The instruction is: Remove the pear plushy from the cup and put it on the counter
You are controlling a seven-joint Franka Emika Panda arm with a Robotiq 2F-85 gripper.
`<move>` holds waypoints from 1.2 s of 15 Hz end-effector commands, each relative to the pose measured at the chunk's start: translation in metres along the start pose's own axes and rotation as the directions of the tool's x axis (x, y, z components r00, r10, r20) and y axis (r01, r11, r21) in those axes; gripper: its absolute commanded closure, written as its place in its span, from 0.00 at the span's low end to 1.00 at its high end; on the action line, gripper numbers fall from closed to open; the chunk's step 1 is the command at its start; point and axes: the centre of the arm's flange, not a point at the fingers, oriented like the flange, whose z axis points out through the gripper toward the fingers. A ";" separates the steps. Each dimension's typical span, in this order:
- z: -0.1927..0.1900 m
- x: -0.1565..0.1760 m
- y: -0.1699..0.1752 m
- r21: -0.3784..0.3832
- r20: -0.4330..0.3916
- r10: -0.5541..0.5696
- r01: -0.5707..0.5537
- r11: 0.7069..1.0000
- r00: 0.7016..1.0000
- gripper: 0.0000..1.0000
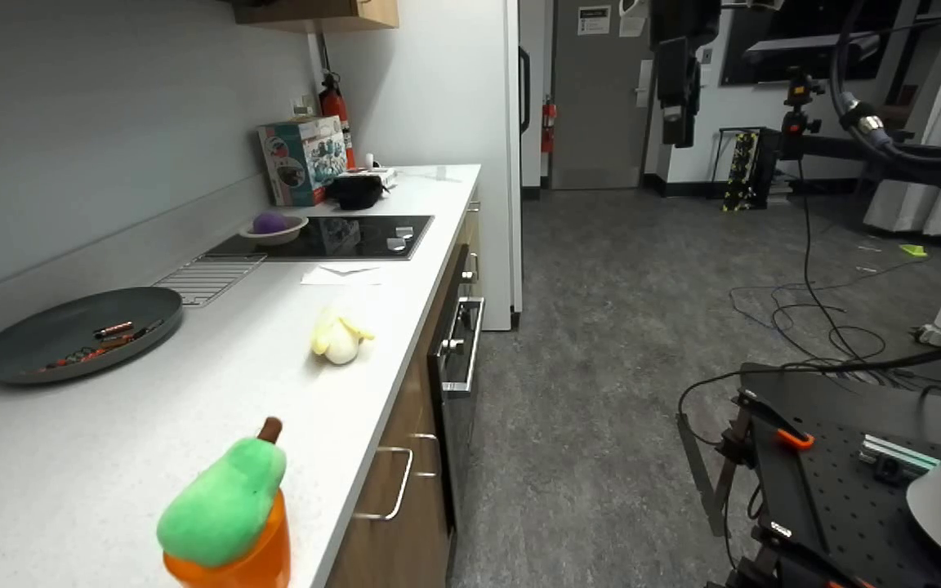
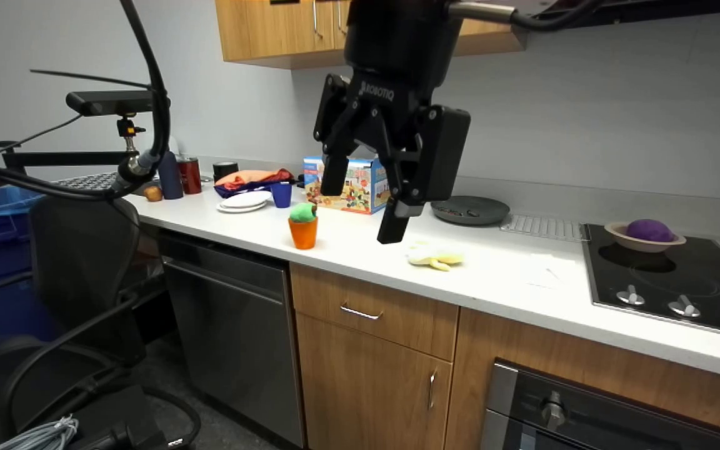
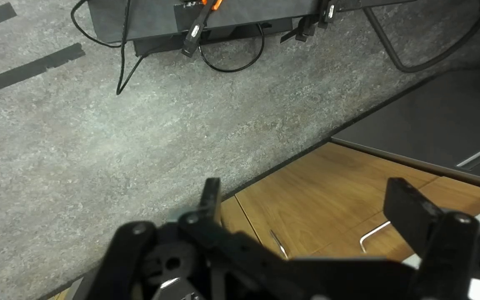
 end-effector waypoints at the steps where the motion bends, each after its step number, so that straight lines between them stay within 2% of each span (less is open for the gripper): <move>1: 0.001 0.004 0.000 0.006 -0.062 -0.037 0.037 0.999 0.997 0.00; 6: 0.002 0.006 -0.002 0.050 -0.079 -0.102 0.106 0.993 0.992 0.00; 11: 0.004 0.005 -0.003 0.072 -0.070 -0.218 0.222 0.972 0.974 0.00; 12: 0.005 0.005 -0.003 0.065 -0.063 -0.227 0.231 0.971 0.972 0.00; 13: 0.006 0.007 -0.004 0.052 -0.066 -0.186 0.190 0.980 0.980 0.00; 18: 0.006 0.006 -0.004 0.051 -0.065 -0.204 0.208 0.977 0.977 0.00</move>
